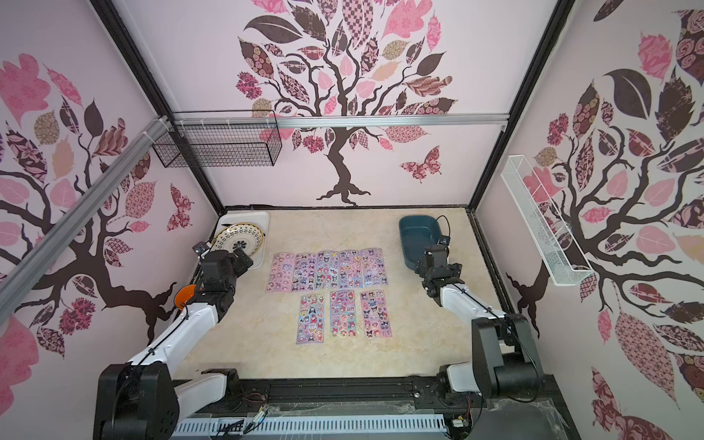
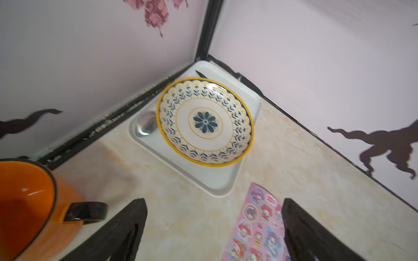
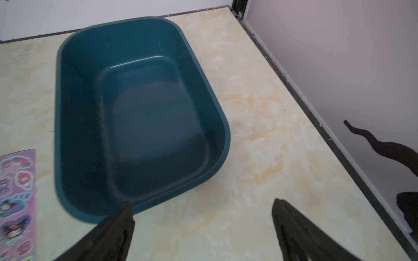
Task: Take the stickers out of the storage box
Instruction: Reset both arms
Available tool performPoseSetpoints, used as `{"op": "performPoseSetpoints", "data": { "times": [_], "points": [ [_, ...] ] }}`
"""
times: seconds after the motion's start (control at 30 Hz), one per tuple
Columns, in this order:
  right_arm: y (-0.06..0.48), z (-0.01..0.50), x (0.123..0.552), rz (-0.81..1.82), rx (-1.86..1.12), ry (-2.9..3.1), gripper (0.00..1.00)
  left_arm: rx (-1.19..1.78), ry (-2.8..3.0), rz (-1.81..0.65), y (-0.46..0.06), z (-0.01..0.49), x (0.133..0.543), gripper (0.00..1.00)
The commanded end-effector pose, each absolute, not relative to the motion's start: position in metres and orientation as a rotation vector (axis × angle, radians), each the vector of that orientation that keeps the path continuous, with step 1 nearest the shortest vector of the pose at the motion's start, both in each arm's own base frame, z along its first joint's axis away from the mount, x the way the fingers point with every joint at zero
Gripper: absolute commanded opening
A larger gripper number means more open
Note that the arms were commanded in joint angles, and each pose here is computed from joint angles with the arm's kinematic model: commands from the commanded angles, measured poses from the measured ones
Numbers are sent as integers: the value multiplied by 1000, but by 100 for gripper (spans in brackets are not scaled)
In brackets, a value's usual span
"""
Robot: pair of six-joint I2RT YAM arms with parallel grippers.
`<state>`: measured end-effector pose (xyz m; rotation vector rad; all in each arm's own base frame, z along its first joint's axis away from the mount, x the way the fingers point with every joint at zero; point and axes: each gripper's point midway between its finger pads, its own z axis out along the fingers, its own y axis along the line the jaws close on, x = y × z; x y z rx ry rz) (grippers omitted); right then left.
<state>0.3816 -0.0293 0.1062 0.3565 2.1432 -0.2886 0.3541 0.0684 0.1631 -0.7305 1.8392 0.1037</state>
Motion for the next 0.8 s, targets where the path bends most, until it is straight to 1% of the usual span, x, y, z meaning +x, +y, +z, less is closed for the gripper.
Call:
{"op": "performPoseSetpoints", "data": {
  "times": [0.0, 0.1, 0.2, 0.37, 0.5, 0.63, 0.77],
  "points": [
    [-36, 125, 396, -319, 329, 1935, 99, -675, 1661, 263, 89, 183, 347, 98],
    [-31, 123, 396, -285, 301, 1929, 99, -596, 1676, 253, 82, 169, 351, 98],
    [-21, 130, 397, -213, 251, 1880, 99, -537, 1674, 214, 73, 168, 358, 98],
    [-10, 132, 395, -155, 189, 1859, 99, -456, 1645, 224, 68, 170, 346, 98],
    [-12, 130, 395, -131, 186, 1829, 99, -408, 1708, 238, 64, 141, 346, 98],
    [-26, 110, 397, -70, 257, 1800, 99, -290, 1701, 189, 49, 140, 362, 99],
    [-19, 107, 403, -47, 212, 1853, 99, -212, 1814, 120, 39, 114, 389, 98]
  ]
}}
